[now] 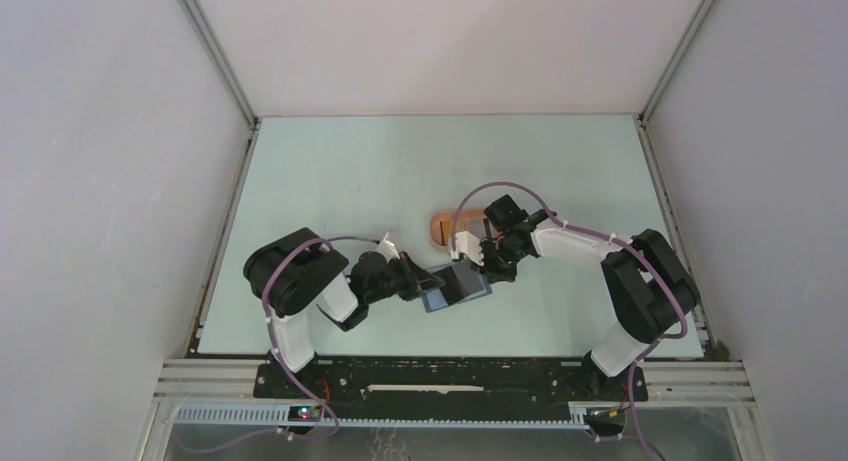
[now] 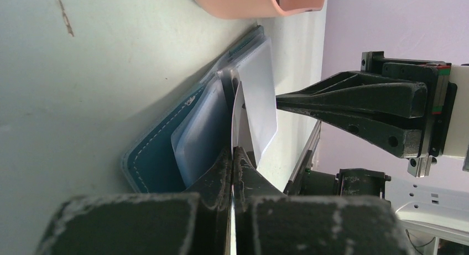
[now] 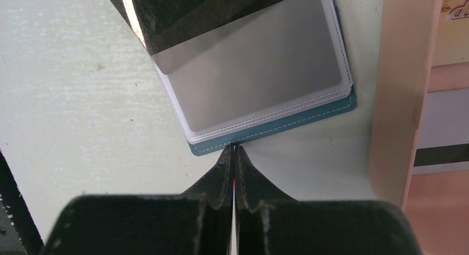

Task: Put the credit cards into the card holder
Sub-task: Insert the credit card into the card holder.

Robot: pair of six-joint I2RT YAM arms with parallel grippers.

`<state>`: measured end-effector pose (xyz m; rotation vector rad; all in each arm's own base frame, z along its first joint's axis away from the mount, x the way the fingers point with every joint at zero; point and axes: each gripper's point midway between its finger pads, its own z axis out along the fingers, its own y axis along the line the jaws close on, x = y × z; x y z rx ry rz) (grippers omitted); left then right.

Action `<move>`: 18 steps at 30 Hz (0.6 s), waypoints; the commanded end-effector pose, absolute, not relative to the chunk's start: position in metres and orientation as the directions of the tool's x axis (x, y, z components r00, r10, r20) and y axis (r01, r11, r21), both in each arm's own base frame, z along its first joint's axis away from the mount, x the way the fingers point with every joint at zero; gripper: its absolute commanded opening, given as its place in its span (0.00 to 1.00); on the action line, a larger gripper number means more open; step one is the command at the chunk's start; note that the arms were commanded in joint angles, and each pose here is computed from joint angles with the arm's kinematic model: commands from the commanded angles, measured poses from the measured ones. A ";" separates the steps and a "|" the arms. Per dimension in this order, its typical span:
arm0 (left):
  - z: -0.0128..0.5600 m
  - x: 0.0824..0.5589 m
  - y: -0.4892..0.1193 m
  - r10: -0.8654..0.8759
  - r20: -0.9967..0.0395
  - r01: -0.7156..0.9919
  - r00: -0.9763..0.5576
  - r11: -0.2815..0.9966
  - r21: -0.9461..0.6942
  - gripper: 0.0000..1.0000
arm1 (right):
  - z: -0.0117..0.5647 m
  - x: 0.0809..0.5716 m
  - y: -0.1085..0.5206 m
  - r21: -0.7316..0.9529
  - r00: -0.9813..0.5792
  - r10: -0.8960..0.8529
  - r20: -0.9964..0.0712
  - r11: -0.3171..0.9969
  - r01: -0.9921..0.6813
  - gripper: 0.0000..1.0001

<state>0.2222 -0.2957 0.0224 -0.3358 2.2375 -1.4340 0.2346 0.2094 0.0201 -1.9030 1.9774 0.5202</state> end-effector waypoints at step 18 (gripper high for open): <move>0.001 0.217 -0.297 -0.399 -0.186 -0.048 -0.898 0.508 -0.860 0.00 | 0.029 0.238 0.217 0.005 -0.024 -0.868 -0.497 0.025 -1.000 0.02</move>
